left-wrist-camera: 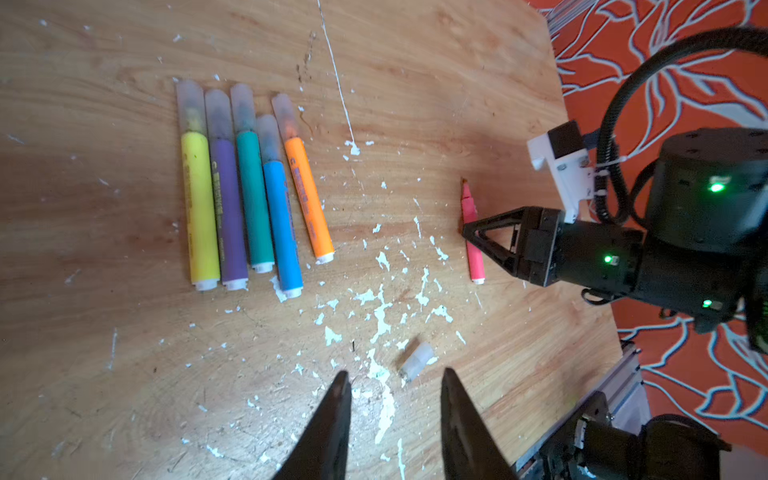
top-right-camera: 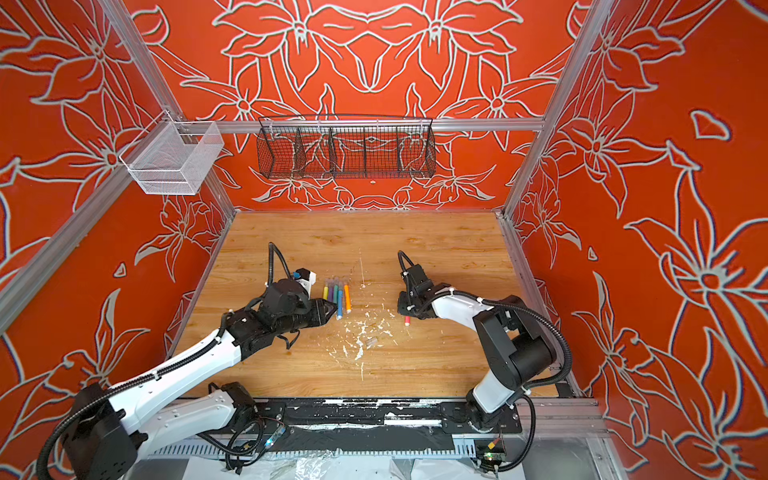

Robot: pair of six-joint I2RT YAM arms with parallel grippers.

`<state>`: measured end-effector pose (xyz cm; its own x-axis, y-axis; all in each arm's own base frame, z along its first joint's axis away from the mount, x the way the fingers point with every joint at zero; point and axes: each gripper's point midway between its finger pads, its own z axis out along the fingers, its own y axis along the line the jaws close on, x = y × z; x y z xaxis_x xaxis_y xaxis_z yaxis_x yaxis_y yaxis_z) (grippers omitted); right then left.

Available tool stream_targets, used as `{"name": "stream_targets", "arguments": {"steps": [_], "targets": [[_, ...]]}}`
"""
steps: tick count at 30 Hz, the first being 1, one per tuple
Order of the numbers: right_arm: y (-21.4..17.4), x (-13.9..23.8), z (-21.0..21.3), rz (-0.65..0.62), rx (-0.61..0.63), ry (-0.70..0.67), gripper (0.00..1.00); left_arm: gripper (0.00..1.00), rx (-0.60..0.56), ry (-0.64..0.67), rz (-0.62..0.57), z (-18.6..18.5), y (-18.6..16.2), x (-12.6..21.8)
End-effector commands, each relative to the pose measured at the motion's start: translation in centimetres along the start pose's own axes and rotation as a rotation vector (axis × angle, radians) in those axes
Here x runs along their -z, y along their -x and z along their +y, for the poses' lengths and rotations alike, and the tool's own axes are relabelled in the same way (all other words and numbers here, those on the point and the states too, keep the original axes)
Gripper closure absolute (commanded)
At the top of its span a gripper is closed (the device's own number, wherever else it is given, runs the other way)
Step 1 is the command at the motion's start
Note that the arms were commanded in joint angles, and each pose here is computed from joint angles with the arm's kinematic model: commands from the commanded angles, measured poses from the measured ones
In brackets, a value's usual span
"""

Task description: Insert the pens into the pen caps

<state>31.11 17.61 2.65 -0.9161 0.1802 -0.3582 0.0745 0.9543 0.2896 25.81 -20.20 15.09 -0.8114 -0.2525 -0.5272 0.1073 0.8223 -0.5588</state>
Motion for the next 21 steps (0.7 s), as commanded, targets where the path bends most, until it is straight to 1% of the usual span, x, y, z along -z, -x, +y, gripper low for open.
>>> {"name": "stream_targets", "arguments": {"steps": [1,5,13,19,21], "targets": [[-1.2,-0.4,1.5,0.001,-0.031,0.051,0.72,0.66,0.025,0.015,-0.032,-0.2,0.2,-0.8],[-1.8,-0.3,3.5,-0.027,-0.032,0.105,0.74,0.66,0.020,0.012,-0.020,-0.7,-0.5,-1.9],[-3.0,0.3,7.3,-0.042,-0.003,0.199,0.73,0.66,-0.002,0.031,0.028,-1.5,-1.5,-3.7],[-2.8,0.7,7.5,-0.057,0.005,0.201,0.66,0.67,-0.014,0.031,0.048,-2.0,-1.9,-4.4],[-2.9,0.8,7.7,-0.054,0.010,0.210,0.62,0.66,-0.016,0.033,0.052,-2.1,-1.9,-4.6]]}}
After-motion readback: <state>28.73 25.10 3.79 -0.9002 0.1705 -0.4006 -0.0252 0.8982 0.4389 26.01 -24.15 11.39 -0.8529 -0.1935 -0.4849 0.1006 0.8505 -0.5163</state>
